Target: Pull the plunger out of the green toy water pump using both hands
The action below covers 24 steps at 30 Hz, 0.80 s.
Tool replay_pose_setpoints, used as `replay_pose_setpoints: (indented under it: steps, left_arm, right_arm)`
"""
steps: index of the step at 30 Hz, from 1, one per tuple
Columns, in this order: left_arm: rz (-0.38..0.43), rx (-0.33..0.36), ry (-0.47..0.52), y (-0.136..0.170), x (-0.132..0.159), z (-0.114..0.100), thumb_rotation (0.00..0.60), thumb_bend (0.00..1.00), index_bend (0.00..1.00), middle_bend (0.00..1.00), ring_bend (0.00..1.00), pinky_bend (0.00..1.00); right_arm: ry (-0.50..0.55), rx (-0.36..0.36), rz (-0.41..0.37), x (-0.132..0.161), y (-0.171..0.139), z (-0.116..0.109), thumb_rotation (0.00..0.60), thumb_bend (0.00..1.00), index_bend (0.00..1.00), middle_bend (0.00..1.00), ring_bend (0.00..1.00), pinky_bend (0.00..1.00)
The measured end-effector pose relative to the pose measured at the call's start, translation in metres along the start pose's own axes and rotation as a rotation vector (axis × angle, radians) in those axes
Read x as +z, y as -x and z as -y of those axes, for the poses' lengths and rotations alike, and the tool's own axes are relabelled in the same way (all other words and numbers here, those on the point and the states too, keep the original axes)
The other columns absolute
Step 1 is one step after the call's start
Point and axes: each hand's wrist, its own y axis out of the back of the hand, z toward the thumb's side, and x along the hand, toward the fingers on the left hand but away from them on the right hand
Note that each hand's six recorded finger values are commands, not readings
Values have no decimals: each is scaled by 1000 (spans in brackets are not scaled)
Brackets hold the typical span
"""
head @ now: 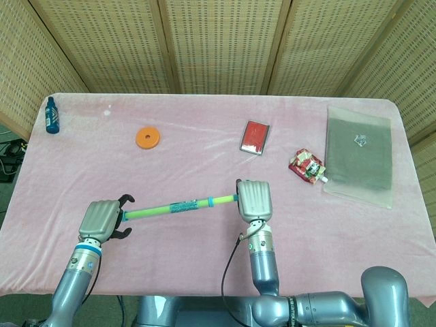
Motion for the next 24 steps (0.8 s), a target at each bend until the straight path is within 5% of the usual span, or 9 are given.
replay_pose_setpoints:
  steps: [24]
  left_arm:
    - [-30,28,-42,-20,1,18,600,358,405,808,726,664]
  right_arm:
    - [31,17,26,11,-4,0,600,608,866,1000,985,863]
